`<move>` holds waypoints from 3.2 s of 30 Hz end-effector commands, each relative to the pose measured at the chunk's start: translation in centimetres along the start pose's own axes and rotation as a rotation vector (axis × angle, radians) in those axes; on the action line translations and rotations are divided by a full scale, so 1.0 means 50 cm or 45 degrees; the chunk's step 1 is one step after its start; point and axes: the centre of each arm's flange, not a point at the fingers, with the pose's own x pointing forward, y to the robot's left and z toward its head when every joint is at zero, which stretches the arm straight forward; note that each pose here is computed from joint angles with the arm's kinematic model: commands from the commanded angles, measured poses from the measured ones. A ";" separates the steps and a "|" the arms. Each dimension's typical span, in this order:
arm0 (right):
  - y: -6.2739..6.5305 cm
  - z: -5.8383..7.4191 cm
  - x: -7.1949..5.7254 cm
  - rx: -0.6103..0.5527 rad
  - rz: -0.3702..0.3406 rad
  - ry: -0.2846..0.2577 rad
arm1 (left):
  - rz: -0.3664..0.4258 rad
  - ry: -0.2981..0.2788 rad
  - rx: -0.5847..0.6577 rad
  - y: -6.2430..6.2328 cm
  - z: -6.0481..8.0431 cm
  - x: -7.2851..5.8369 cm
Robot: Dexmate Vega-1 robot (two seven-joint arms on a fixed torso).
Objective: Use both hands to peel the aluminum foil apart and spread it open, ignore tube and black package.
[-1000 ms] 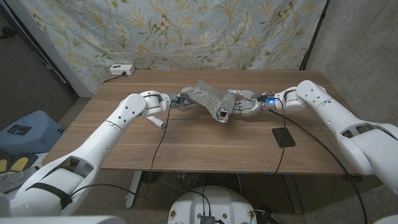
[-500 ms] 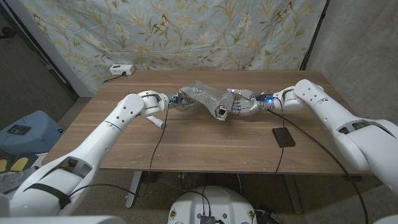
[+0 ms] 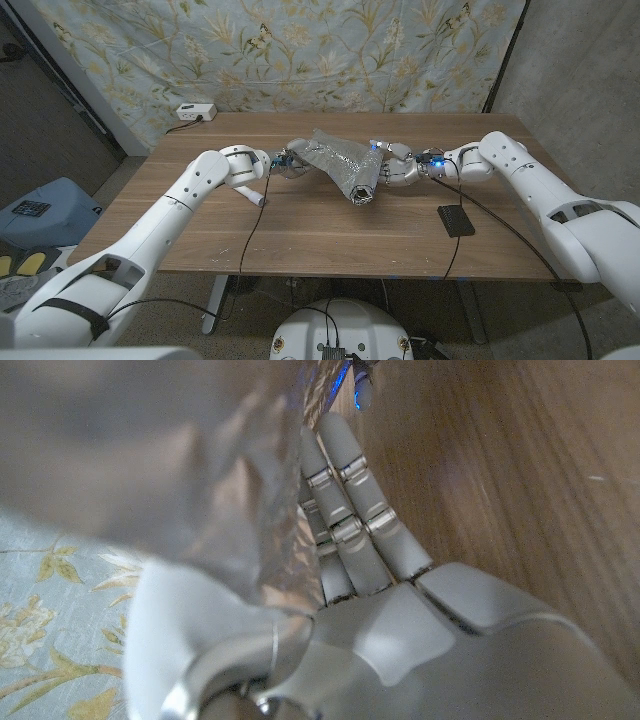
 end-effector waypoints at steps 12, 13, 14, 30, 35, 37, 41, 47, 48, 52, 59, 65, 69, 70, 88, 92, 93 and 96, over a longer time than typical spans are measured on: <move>-0.010 -0.009 -0.015 0.031 -0.046 0.034 | 0.003 0.007 -0.055 0.009 -0.016 -0.001; -0.010 -0.009 -0.015 0.033 -0.045 0.038 | 0.000 0.008 -0.062 0.009 -0.016 -0.001; -0.009 -0.008 -0.016 0.028 -0.049 0.044 | -0.001 0.006 -0.065 0.010 -0.016 -0.001; -0.001 0.011 -0.023 0.005 -0.026 0.024 | 0.015 -0.026 -0.030 0.021 0.001 -0.017; -0.001 0.013 -0.024 0.004 -0.008 0.006 | 0.018 -0.037 -0.014 0.022 0.006 -0.027; -0.001 0.012 -0.025 0.007 0.001 -0.002 | 0.013 -0.041 -0.008 0.021 0.008 -0.031; -0.002 0.011 -0.031 0.007 0.018 -0.023 | 0.025 -0.046 0.016 0.019 0.014 -0.042; -0.001 0.010 -0.036 0.005 0.014 -0.030 | 0.029 -0.045 0.013 0.021 0.015 -0.053; -0.001 0.009 -0.037 0.007 0.012 -0.030 | 0.032 -0.042 0.011 0.022 0.014 -0.054; -0.003 0.010 -0.038 0.008 0.009 -0.035 | 0.030 -0.044 -0.005 0.028 0.009 -0.062; -0.002 0.018 -0.038 0.001 0.019 -0.052 | 0.055 -0.052 0.003 0.035 0.011 -0.081; -0.002 0.020 -0.042 0.000 0.022 -0.065 | 0.055 -0.061 0.016 0.036 0.018 -0.091; -0.005 0.018 -0.044 0.005 0.019 -0.066 | 0.047 -0.059 0.016 0.035 0.021 -0.089; -0.006 0.018 -0.045 0.006 0.016 -0.065 | 0.050 -0.056 0.015 0.034 0.021 -0.089; -0.017 0.023 -0.044 0.031 0.033 -0.092 | 0.063 -0.055 0.024 0.037 0.032 -0.093; -0.021 0.023 -0.045 0.039 0.048 -0.107 | 0.057 -0.059 0.027 0.037 0.036 -0.094; -0.022 0.023 -0.045 0.046 0.051 -0.112 | 0.064 -0.058 0.030 0.037 0.037 -0.095; -0.025 0.020 -0.045 0.059 0.066 -0.131 | 0.070 -0.058 0.042 0.036 0.042 -0.099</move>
